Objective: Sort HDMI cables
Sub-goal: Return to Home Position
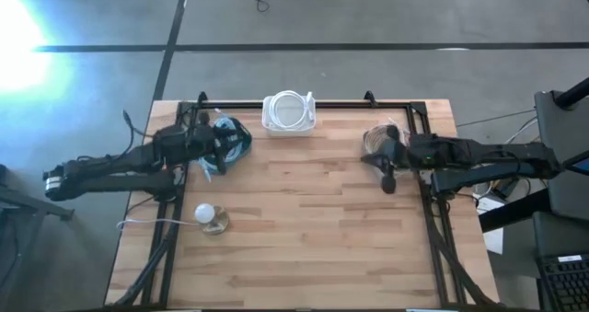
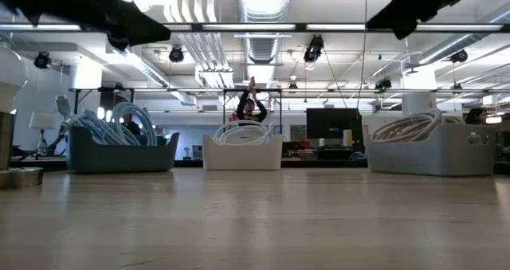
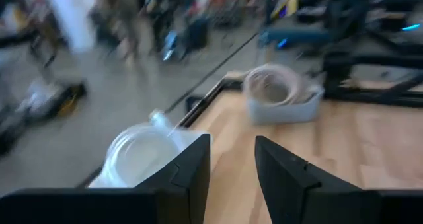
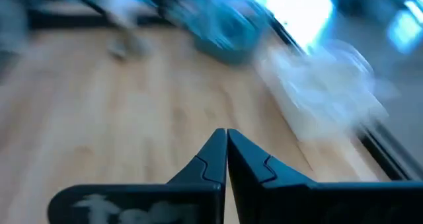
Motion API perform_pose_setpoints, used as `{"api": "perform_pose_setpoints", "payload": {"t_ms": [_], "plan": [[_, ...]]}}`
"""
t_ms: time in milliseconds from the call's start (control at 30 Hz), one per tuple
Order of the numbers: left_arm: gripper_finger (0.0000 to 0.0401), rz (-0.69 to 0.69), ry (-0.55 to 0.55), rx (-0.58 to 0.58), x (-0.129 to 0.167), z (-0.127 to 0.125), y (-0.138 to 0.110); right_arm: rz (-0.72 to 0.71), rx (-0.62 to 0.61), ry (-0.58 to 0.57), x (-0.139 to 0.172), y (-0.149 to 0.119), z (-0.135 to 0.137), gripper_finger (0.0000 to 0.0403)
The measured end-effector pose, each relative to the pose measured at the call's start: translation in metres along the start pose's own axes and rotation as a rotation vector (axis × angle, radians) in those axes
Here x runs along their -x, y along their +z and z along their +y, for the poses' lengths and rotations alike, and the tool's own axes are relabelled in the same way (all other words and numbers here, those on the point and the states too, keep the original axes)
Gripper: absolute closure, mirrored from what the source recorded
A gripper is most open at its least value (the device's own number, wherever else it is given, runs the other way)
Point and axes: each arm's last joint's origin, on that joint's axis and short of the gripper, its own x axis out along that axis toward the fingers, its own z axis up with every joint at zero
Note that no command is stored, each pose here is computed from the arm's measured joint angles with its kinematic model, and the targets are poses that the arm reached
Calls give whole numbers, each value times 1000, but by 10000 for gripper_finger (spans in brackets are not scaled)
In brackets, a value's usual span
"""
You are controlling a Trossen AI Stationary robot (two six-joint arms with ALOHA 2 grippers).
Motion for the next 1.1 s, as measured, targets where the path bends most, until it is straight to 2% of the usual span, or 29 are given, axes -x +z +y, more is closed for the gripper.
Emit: {"api": "perform_pose_setpoints", "payload": {"t_ms": [133,233,367,500,767,1100], "plan": [[277,-160,-60,-46,4,-3,-29,-229,136,234,-1,-18,6,394],[277,-258,-51,-33,8,-4,-45,-315,157,318,-1,-33,7,394],[277,-334,-45,-15,13,-4,-58,-314,116,257,0,-53,3,394],[277,-327,-47,2,15,-4,-65,-337,105,200,4,-70,-1,394],[277,-259,-63,73,14,-6,-90,-430,64,204,12,-98,-5,394],[277,-264,-64,83,14,-6,-91,-515,85,197,13,-121,-7,394]]}}
